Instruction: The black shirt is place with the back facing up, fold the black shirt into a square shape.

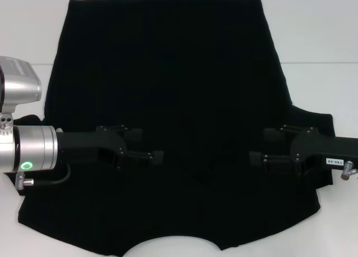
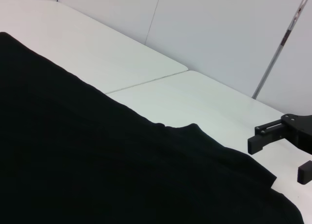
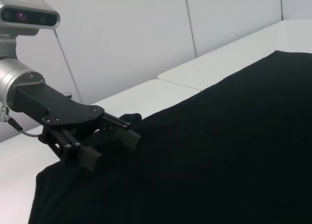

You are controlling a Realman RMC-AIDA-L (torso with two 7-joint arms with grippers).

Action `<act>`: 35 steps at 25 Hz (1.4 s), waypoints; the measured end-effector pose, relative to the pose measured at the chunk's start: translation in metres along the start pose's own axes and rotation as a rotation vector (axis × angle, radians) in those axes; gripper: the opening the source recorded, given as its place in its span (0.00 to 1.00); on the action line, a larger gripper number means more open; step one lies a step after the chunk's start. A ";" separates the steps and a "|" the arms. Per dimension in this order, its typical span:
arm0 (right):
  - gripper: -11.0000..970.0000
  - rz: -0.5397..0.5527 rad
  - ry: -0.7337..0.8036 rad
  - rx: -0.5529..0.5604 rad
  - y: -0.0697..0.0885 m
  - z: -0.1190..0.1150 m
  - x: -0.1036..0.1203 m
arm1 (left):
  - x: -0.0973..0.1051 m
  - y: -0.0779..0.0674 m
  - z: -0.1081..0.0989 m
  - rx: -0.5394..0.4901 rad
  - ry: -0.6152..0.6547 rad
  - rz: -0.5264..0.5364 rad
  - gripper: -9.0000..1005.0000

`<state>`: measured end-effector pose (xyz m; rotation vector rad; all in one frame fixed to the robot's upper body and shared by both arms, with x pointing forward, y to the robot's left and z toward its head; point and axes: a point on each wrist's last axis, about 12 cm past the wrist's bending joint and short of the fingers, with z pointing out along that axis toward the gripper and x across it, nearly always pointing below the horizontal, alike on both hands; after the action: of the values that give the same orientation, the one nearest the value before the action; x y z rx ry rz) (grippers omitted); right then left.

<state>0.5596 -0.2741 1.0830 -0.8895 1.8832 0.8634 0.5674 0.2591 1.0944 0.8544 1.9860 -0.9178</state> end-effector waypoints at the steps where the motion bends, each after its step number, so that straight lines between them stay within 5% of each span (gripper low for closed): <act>1: 0.89 0.000 0.000 0.000 0.000 0.000 0.000 | 0.000 0.000 0.000 0.000 0.000 0.000 0.94; 21: 0.89 0.052 -0.011 0.012 -0.004 0.001 -0.008 | -0.002 0.003 -0.005 -0.018 -0.008 -0.053 0.94; 28: 0.89 0.316 -0.008 0.105 -0.031 -0.006 -0.037 | -0.013 0.017 -0.028 -0.084 -0.038 -0.305 0.94; 35: 0.89 0.528 -0.051 0.208 -0.059 -0.020 -0.073 | -0.010 0.033 -0.082 -0.162 -0.111 -0.658 0.94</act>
<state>0.6280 -0.3030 1.1434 -0.2367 2.1517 0.9592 0.5689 0.3409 1.1294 0.0368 2.2387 -1.1071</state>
